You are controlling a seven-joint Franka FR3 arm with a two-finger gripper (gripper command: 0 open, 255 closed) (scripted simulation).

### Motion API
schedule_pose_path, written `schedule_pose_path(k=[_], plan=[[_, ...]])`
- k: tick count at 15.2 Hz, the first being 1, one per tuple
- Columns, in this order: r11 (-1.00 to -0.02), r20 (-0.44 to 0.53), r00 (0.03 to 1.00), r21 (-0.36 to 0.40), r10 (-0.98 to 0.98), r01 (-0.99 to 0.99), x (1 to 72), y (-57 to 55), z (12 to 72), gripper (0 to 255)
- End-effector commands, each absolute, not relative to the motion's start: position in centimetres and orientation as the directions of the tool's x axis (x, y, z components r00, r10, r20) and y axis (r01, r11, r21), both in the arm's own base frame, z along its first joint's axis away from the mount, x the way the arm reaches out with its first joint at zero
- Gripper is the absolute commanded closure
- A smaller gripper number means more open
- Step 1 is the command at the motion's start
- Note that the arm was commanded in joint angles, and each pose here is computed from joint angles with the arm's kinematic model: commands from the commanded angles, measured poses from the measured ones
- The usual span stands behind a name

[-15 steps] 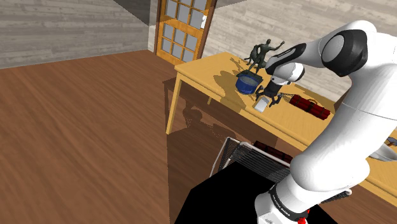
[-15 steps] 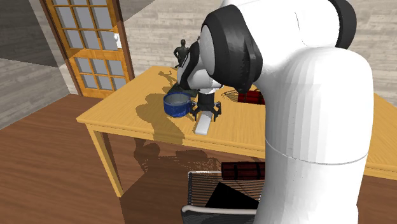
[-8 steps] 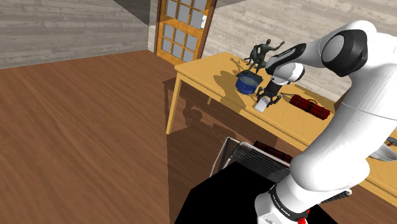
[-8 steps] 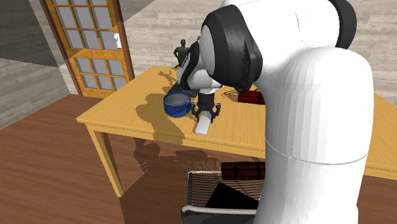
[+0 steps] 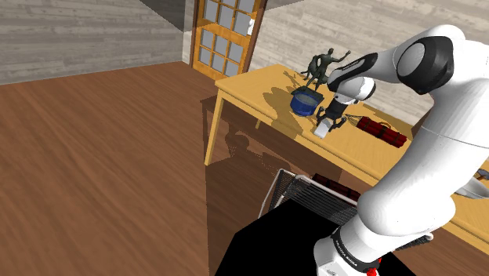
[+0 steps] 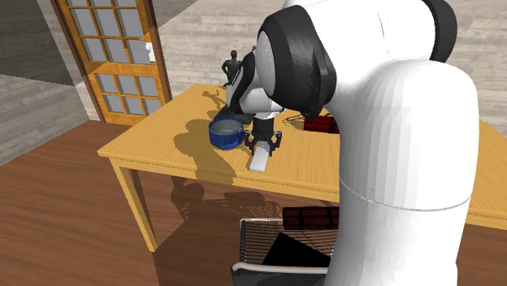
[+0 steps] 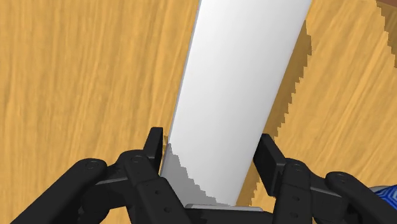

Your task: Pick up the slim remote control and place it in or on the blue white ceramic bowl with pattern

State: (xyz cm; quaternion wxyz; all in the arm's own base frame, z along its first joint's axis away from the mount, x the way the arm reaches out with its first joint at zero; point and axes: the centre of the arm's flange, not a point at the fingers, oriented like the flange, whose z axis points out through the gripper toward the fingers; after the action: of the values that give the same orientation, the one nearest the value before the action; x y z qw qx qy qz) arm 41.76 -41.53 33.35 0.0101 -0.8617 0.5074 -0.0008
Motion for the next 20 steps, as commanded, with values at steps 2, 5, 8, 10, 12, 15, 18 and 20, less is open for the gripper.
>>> schedule_pose_path(k=[2,5,8,10,12,15,18,20], plan=[[-0.485,-0.009,0.485,-0.018,-0.874,-0.874,41.8,-41.5,34.6,255],[-0.485,-0.009,0.485,-0.018,-0.874,-0.874,41.8,-41.5,36.2,255],[-0.485,-0.009,0.485,-0.018,-0.874,-0.874,41.8,-41.5,37.8,255],[-0.485,-0.009,0.485,-0.018,-0.874,-0.874,41.8,-41.5,38.9,255],[-0.485,-0.009,0.485,-0.018,-0.874,-0.874,41.8,-41.5,39.9,255],[-0.485,-0.009,0.485,-0.018,-0.874,-0.874,41.8,-41.5,41.5,255],[-0.485,-0.009,0.485,-0.018,-0.874,-0.874,41.8,-41.5,43.1,255],[-0.485,-0.009,0.485,-0.018,-0.874,-0.874,41.8,-41.5,44.2,255]])
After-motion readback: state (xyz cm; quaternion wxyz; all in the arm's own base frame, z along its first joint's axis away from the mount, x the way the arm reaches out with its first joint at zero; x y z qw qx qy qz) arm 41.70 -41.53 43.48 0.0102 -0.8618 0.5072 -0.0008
